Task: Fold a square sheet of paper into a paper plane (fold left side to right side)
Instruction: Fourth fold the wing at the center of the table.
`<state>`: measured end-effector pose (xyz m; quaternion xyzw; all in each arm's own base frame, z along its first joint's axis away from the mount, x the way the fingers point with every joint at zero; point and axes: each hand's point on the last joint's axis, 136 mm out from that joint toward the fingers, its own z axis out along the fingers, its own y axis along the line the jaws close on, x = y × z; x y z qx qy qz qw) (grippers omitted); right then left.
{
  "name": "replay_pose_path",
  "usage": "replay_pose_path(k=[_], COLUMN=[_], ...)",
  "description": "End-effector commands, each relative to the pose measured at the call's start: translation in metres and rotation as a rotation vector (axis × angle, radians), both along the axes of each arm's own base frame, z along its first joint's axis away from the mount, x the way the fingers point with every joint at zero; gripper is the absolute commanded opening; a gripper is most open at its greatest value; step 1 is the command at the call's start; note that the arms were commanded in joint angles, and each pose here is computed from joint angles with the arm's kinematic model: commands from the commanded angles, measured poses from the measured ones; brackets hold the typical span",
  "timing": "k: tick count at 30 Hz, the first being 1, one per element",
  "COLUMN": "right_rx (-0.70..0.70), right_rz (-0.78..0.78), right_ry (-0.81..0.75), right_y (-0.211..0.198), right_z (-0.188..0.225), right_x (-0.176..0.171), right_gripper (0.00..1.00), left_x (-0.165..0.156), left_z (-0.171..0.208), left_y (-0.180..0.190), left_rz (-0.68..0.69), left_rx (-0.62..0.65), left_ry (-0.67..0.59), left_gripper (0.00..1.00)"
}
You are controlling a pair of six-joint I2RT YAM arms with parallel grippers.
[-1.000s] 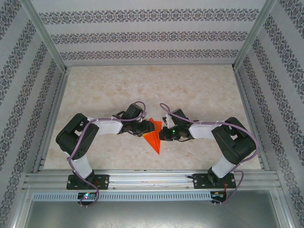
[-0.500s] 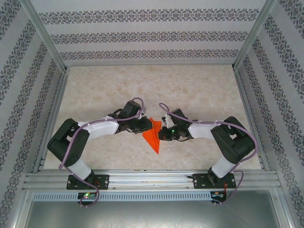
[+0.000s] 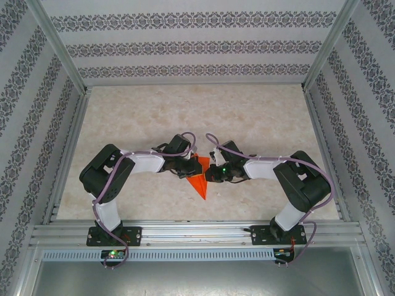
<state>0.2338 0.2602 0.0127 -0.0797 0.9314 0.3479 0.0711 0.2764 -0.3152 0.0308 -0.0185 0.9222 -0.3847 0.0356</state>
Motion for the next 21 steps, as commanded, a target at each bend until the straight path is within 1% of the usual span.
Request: replay_pose_path(k=[1,13,19,21], right_rx=[-0.230,-0.234,-0.173,-0.141], right_rz=[-0.002,0.024,0.021,0.017], right_ry=[0.126,0.151,0.126,0.105], right_y=[-0.039,-0.039,-0.027,-0.021], right_z=[-0.050,-0.052,-0.035,-0.023], right_x=[-0.034,-0.040,-0.031,-0.024], right_gripper=[0.00,0.00,0.00,0.04], left_x=[0.001,-0.013,-0.021,-0.023], left_z=[-0.006,-0.034,-0.045,-0.048], left_y=[0.000,0.014,0.020,0.023], left_rz=[-0.019,-0.006,0.007,0.009], left_rx=[0.031,0.082,0.090,0.099], left_ry=[-0.018,0.036,0.061,0.067], left_gripper=[0.06,0.01,0.00,0.00])
